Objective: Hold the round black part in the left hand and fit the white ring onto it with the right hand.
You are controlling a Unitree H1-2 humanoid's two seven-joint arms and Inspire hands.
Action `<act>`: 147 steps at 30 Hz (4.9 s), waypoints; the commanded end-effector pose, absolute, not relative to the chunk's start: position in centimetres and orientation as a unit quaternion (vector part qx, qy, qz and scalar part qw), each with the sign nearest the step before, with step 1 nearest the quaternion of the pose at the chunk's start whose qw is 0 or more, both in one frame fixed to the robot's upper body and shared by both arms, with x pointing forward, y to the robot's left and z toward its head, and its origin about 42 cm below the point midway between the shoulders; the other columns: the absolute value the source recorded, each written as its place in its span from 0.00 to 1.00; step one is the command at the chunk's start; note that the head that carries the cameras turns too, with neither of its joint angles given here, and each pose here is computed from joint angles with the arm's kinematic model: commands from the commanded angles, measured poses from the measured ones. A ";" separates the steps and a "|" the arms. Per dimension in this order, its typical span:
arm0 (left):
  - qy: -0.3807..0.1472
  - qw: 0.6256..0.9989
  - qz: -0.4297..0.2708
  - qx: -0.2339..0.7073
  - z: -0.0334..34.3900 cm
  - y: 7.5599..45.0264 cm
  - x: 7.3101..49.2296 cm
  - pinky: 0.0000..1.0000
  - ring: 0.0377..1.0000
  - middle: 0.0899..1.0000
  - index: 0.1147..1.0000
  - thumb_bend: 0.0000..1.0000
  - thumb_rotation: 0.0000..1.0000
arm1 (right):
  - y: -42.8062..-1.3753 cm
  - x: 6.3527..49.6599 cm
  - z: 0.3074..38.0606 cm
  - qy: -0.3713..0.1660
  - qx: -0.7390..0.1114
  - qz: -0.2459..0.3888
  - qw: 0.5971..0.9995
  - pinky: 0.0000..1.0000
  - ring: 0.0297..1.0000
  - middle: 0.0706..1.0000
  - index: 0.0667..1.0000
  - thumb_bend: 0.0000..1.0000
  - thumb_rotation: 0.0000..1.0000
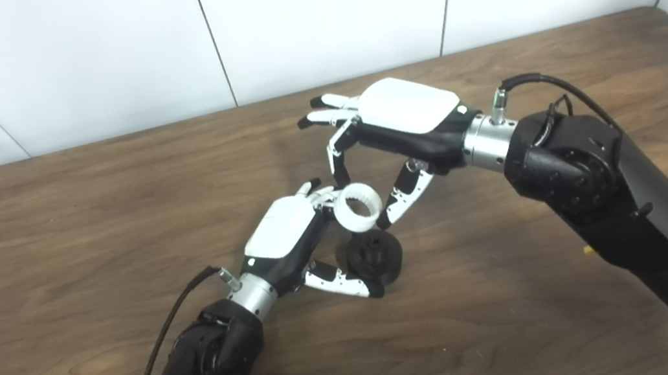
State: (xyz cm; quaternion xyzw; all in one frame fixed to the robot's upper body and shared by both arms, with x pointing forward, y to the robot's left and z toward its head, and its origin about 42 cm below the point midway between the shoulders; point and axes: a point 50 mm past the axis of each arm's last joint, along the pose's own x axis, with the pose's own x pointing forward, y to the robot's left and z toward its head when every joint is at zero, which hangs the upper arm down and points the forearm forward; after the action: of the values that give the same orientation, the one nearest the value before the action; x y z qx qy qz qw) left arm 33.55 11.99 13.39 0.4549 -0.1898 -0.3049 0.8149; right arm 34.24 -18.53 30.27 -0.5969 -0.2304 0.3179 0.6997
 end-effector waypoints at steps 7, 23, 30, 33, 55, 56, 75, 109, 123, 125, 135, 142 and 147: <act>-0.211 0.807 -0.308 0.457 14.0 11.8 33.3 1.00 0.89 0.84 0.41 0.52 0.05 | -18.5 34.0 33.1 -0.268 -0.621 0.315 0.665 0.95 1.00 0.94 0.44 0.51 0.13; -0.205 0.808 -0.311 0.457 13.6 11.9 33.0 1.00 0.89 0.84 0.41 0.52 0.05 | -18.8 34.6 35.8 -0.276 -0.664 0.315 0.620 0.89 0.99 0.92 0.44 0.51 0.13; -0.205 0.809 -0.311 0.456 13.5 11.8 33.0 1.00 0.89 0.84 0.41 0.52 0.05 | -18.7 34.5 36.1 -0.270 -0.665 0.321 0.617 0.92 1.00 0.93 0.44 0.51 0.13; -0.205 0.808 -0.311 0.456 13.5 11.8 33.0 1.00 0.89 0.84 0.41 0.52 0.05 | -18.6 34.5 36.0 -0.272 -0.665 0.325 0.615 0.92 1.00 0.93 0.44 0.51 0.13; -0.217 0.809 -0.302 0.455 13.9 11.6 33.2 1.00 0.89 0.84 0.41 0.52 0.05 | -18.2 33.9 34.6 -0.247 -0.659 0.358 0.613 0.95 1.00 0.94 0.45 0.51 0.13; -0.217 0.809 -0.302 0.455 13.9 11.6 33.2 1.00 0.89 0.84 0.41 0.52 0.05 | -18.2 33.9 34.5 -0.247 -0.658 0.359 0.614 0.95 1.00 0.94 0.45 0.51 0.13; -0.215 0.811 -0.302 0.452 14.1 11.4 33.1 1.00 0.89 0.84 0.41 0.52 0.05 | -18.5 33.8 32.7 -0.241 -0.643 0.368 0.627 0.95 1.00 0.94 0.45 0.51 0.13; -0.220 0.813 -0.302 0.446 14.0 11.1 32.4 1.00 0.89 0.83 0.41 0.52 0.05 | -18.3 34.3 32.0 -0.237 -0.657 0.361 0.619 0.96 1.00 0.95 0.45 0.51 0.13; -0.221 0.813 -0.302 0.446 14.1 11.0 32.5 1.00 0.88 0.84 0.41 0.52 0.05 | -18.1 34.1 31.4 -0.239 -0.654 0.366 0.618 0.95 1.00 0.95 0.45 0.51 0.13; -0.221 0.814 -0.302 0.445 14.1 11.0 32.5 1.00 0.89 0.84 0.41 0.52 0.05 | -18.1 34.1 31.4 -0.238 -0.655 0.366 0.616 0.95 1.00 0.95 0.45 0.51 0.13; -0.221 0.816 -0.298 0.444 14.1 11.1 32.6 1.00 0.89 0.84 0.41 0.52 0.05 | -18.1 33.8 31.3 -0.238 -0.654 0.373 0.613 0.94 1.00 0.95 0.45 0.51 0.13; -0.222 0.815 -0.298 0.444 14.1 11.1 32.7 1.00 0.88 0.84 0.41 0.52 0.05 | -18.2 33.7 31.2 -0.235 -0.653 0.376 0.614 0.94 1.00 0.95 0.45 0.51 0.14; -0.223 0.814 -0.296 0.447 14.4 11.1 32.7 1.00 0.88 0.84 0.41 0.52 0.05 | -18.3 33.7 31.2 -0.234 -0.653 0.377 0.614 0.94 1.00 0.95 0.44 0.51 0.13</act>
State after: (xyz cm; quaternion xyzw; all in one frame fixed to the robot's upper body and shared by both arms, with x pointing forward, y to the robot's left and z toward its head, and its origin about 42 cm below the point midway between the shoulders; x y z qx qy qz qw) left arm 32.48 11.43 13.13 0.4490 -0.1987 -0.3011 0.8175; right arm 33.81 -18.36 29.54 -0.6500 -0.2016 0.3918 0.6191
